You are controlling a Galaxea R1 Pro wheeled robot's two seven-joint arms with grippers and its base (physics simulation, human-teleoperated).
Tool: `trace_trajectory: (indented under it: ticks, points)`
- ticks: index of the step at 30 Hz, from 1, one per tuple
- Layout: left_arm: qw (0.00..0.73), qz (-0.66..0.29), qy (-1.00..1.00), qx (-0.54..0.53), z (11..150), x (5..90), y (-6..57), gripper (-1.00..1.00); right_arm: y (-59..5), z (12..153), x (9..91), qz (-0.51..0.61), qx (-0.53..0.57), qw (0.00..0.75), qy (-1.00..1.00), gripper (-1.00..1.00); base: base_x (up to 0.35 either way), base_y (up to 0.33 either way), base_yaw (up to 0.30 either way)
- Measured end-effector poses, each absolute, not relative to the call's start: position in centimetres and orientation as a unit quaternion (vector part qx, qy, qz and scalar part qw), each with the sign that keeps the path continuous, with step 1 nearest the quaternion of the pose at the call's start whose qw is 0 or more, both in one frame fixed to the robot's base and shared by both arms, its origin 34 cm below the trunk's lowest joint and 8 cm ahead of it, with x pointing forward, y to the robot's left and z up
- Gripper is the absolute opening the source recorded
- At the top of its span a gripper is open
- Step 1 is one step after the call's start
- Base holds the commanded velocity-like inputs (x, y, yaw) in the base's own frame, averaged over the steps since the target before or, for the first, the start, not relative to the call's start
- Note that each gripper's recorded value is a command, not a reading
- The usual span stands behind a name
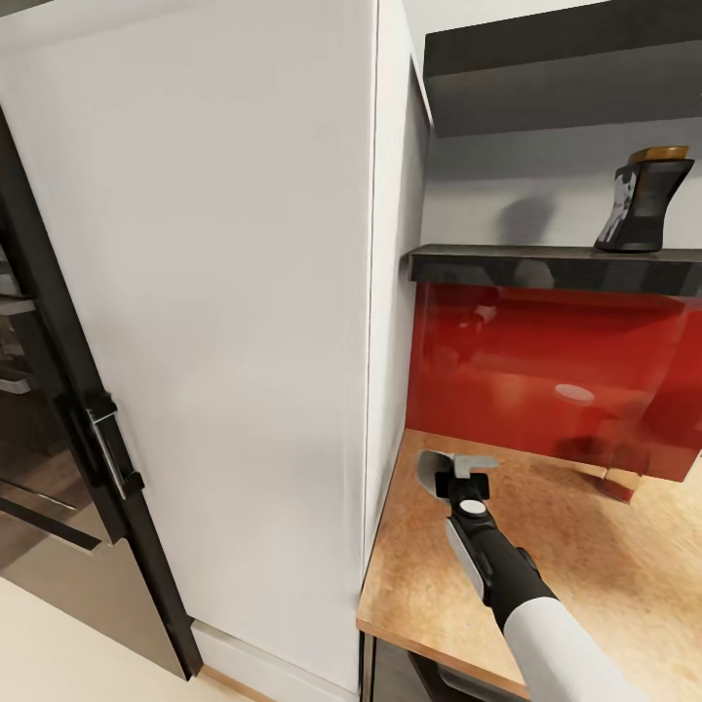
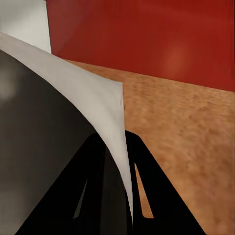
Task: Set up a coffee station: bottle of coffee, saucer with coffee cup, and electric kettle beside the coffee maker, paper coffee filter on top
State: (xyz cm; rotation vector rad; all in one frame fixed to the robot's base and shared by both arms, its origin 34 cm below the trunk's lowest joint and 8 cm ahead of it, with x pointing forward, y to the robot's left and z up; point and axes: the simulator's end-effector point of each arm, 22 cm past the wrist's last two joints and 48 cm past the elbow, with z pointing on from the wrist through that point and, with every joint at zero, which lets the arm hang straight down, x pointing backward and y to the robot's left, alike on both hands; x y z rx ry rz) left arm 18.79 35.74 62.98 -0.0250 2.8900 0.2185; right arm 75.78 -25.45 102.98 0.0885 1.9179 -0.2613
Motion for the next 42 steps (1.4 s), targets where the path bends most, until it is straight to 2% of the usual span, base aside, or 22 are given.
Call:
trace_trajectory:
  ticks: [5, 16, 24, 42]
  points:
    - [0.124, 0.074, 0.989, -0.008, 63.0, 19.1, 35.7, 1.0, -25.6, 103.0, 75.8, -0.112, 0.04, 0.567, 0.815, -1.0, -0.154, -0.144, -0.104]
    - [0.129, 0.075, 0.989, -0.008, 63.1, 19.5, 35.7, 1.0, -25.5, 102.5, 75.6, -0.112, 0.039, 0.562, 0.819, -1.0, -0.219, -0.188, -0.287]
    - [0.129, 0.075, 0.989, -0.009, 63.1, 19.5, 35.7, 1.0, -27.4, 102.5, 75.5, -0.109, 0.072, 0.559, 0.819, -1.0, -0.022, -0.019, -0.3]
    - [0.132, 0.076, 0.988, -0.013, 63.1, 19.6, 35.7, 1.0, -27.2, 102.7, 75.5, -0.106, 0.074, 0.56, 0.819, -1.0, 0.0, -0.011, -0.3]
